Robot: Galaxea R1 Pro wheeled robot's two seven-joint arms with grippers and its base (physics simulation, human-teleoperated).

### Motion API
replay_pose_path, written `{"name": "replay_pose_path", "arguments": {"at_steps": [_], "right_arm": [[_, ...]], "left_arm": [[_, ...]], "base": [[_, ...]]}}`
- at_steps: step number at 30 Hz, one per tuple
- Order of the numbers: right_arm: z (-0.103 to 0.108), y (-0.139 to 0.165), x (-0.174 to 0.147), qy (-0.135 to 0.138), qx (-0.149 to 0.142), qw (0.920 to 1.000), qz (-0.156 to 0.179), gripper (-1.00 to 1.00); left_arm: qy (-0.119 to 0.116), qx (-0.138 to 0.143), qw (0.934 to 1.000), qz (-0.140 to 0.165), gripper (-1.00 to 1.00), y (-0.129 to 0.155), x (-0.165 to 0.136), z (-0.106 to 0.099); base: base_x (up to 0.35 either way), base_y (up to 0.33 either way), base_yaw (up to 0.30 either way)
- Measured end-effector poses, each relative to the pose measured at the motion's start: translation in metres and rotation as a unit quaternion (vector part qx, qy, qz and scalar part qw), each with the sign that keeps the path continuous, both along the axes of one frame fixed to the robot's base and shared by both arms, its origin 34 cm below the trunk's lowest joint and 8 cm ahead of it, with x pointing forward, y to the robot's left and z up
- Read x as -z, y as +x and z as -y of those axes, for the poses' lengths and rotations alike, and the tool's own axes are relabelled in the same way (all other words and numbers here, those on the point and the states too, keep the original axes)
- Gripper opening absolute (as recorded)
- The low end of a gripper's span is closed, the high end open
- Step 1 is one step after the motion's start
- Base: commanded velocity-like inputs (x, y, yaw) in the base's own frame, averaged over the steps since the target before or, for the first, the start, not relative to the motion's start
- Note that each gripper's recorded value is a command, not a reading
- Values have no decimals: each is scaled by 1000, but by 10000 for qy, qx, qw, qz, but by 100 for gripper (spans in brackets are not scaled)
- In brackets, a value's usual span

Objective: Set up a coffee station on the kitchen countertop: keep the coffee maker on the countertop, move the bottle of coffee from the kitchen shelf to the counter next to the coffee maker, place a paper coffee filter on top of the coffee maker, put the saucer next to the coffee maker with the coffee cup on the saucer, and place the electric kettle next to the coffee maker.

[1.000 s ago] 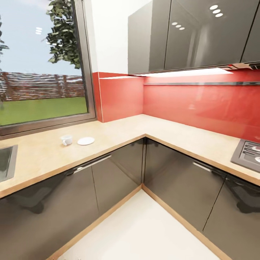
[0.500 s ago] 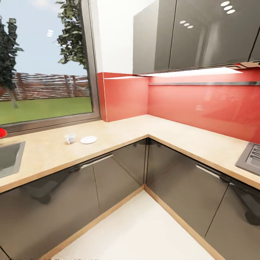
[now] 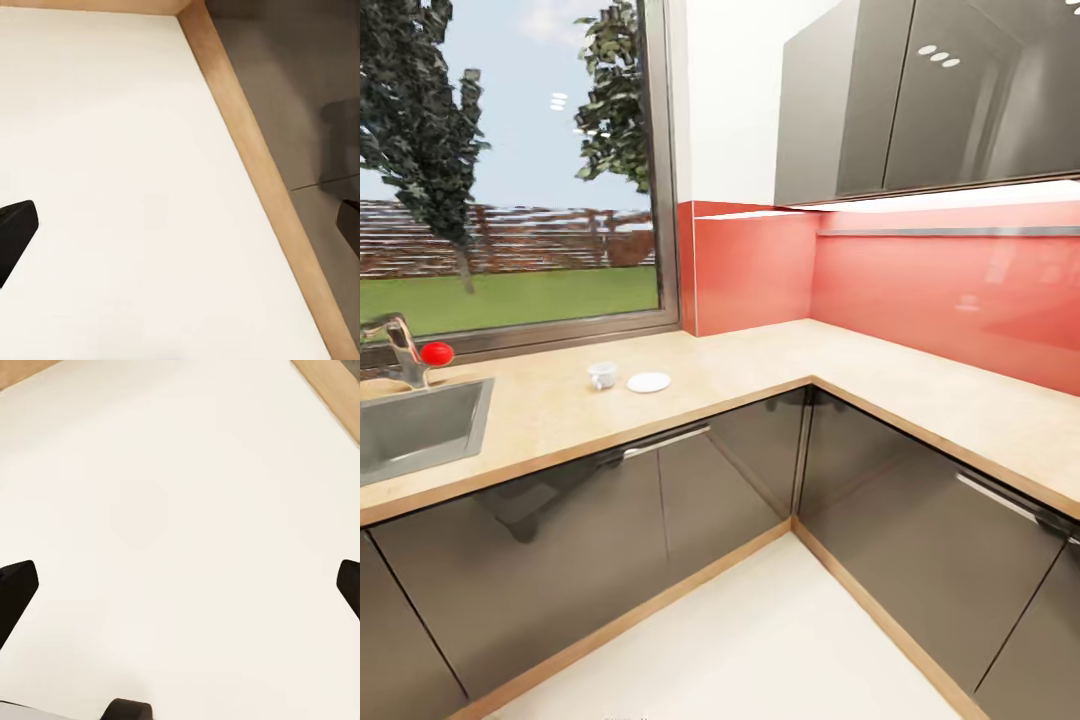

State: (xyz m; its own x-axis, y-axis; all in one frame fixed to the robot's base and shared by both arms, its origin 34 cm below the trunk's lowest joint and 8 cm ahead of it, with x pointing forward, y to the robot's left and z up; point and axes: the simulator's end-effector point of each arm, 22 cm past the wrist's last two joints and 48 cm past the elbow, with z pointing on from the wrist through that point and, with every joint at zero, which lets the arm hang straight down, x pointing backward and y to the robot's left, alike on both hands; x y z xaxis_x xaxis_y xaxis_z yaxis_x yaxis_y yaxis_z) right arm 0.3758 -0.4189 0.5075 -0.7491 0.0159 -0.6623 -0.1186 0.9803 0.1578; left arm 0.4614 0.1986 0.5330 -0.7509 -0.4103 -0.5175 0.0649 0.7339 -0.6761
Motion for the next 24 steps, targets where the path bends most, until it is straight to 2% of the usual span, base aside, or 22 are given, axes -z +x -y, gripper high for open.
{"name": "replay_pose_path", "arguments": {"at_steps": [3,8,12,24], "right_arm": [[1,0,0,-6,4,10000,1,100],[1,0,0,-8,1,10000,2,100],[0,0,0,-2,-2,10000,3,100],[0,0,0,0,0,10000,3,100]], "left_arm": [[0,0,10000,-1,100,0,0,0],[2,7,10000,-2,100,0,0,0],[2,4,10000,-1,100,0,0,0],[-1,-6,10000,1,100,0,0,0]], "base": [[0,-91,156],[0,-265,45],[0,-200,178],[0,-26,257]]}}
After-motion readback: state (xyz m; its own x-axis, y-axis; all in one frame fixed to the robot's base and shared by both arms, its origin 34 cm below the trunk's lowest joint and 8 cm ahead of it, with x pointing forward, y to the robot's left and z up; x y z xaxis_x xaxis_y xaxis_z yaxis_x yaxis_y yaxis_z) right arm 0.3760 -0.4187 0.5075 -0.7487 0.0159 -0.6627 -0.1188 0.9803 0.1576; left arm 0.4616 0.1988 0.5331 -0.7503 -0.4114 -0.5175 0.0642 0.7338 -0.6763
